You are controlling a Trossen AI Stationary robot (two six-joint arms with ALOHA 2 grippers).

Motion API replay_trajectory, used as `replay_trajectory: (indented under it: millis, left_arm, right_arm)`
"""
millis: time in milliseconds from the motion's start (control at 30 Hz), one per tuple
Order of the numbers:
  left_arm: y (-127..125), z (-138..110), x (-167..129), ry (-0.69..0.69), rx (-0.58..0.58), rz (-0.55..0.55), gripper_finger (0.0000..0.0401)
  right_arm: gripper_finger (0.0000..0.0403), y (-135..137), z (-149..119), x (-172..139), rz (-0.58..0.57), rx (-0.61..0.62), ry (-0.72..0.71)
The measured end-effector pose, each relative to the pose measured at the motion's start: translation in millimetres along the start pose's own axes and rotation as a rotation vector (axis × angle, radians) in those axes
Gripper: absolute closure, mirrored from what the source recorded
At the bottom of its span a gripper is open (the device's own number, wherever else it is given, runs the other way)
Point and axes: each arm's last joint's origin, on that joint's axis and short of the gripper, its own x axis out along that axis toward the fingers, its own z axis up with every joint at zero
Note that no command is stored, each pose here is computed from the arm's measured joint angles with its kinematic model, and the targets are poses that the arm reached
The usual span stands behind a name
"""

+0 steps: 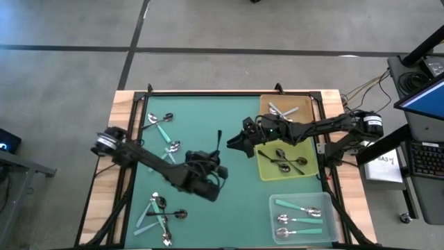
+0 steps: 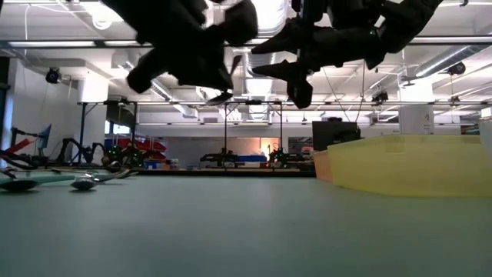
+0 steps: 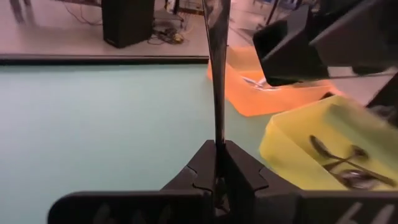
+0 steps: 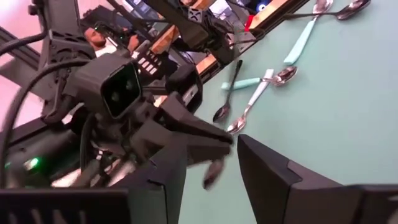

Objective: Sort silverware by color (type)
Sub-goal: Put the black spoon into the yellow bin

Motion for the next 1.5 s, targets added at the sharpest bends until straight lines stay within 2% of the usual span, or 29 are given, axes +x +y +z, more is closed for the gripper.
replay_trajectory:
  millis: [167,400,667,800,933,1133,1367,1500]
  left_arm:
    - [-12.5,9.1,13.7,-0.009,0.053,0.026,0.0401]
    - [-27.9,23.9,12.8,-0.004,0.109,-0.003,0.0401]
    - [-33.6,29.5,16.7,0.038,0.112,-0.03,0.0401]
    - [-35.7,30.0,17.1,0.036,0.112,-0.042,0.0401]
    - [-35.3,31.0,19.0,0.027,0.123,-0.034,0.0397]
    - [-37.8,35.5,21.8,0.041,0.127,-0.039,0.0385]
    - [-53.3,54.6,16.0,0.035,0.228,-0.078,0.0368]
    - [-57.5,67.2,12.1,0.053,0.31,-0.07,0.0359]
  right_arm:
    - [0.0268,1.8,1.8,-2.2,-0.012,-0.02,-0.013]
    - [0.027,-0.4,4.3,-3.3,-0.041,-0.046,-0.039]
    - [0.0273,-0.3,7.1,-3.9,-0.069,-0.117,-0.081]
    - [0.0305,-1.6,8.5,-4.6,-0.073,-0.129,-0.087]
    - [0.0375,-2.6,10.0,-5.3,-0.075,-0.137,-0.093]
    - [0.0393,-4.1,11.9,-7.6,-0.08,-0.153,-0.086]
    - [0.0395,-10.6,28.5,-41.6,-0.225,-0.149,-0.053]
    - [0.0395,-4.4,29.1,-74.7,-0.285,-0.096,0.058]
